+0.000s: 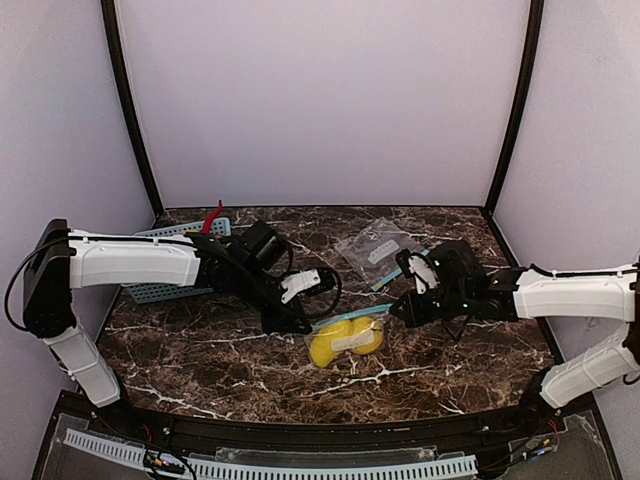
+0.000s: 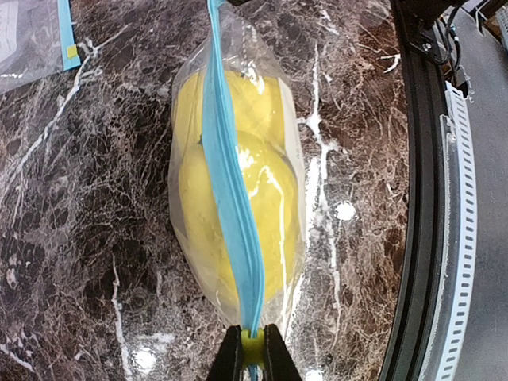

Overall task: Place the food in the zip-top bag and seal the zipper
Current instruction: Zip the zipper of the food storage bag, then place the zipper food storage bag at the center of the board, then reset both arms

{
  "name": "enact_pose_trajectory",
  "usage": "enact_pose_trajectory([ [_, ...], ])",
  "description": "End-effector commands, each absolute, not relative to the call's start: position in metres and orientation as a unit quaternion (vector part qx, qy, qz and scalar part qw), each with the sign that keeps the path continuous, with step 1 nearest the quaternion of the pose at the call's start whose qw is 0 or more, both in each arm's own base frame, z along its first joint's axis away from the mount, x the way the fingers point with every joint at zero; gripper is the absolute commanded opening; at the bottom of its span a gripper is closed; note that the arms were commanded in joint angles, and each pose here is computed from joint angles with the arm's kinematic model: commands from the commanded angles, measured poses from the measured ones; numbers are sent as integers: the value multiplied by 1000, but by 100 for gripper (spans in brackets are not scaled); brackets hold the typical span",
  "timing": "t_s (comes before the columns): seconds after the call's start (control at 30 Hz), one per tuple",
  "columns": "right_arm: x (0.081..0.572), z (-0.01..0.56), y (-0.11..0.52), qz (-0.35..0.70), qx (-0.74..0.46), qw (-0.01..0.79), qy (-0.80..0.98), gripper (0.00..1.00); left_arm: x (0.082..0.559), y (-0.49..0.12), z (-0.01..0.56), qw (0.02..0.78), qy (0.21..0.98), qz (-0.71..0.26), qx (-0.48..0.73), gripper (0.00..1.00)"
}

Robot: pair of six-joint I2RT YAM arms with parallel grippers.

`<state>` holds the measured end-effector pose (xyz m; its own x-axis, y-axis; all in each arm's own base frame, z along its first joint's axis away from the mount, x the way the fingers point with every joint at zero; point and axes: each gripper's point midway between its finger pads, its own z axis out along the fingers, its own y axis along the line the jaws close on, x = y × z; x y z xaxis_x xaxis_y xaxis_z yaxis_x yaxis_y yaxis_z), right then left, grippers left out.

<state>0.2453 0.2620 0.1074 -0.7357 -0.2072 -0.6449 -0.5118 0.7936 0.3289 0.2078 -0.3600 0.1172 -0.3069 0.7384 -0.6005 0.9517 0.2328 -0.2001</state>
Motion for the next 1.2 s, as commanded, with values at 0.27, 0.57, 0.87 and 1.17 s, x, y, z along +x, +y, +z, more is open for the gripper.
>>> enact_pose_trajectory([
  [0.27, 251, 136, 263, 266, -196, 327, 885, 50, 257, -344, 96, 183, 841, -211, 464, 1],
  [0.57, 251, 140, 250, 249, -179, 341, 889, 58, 267, -345, 103, 194, 852, -226, 431, 8],
  [0.87, 256, 148, 234, 225, -139, 360, 895, 76, 264, -339, 110, 204, 862, -233, 401, 41],
  [1.17, 258, 143, 224, 214, -131, 360, 899, 98, 277, -318, 142, 288, 867, -239, 329, 81],
])
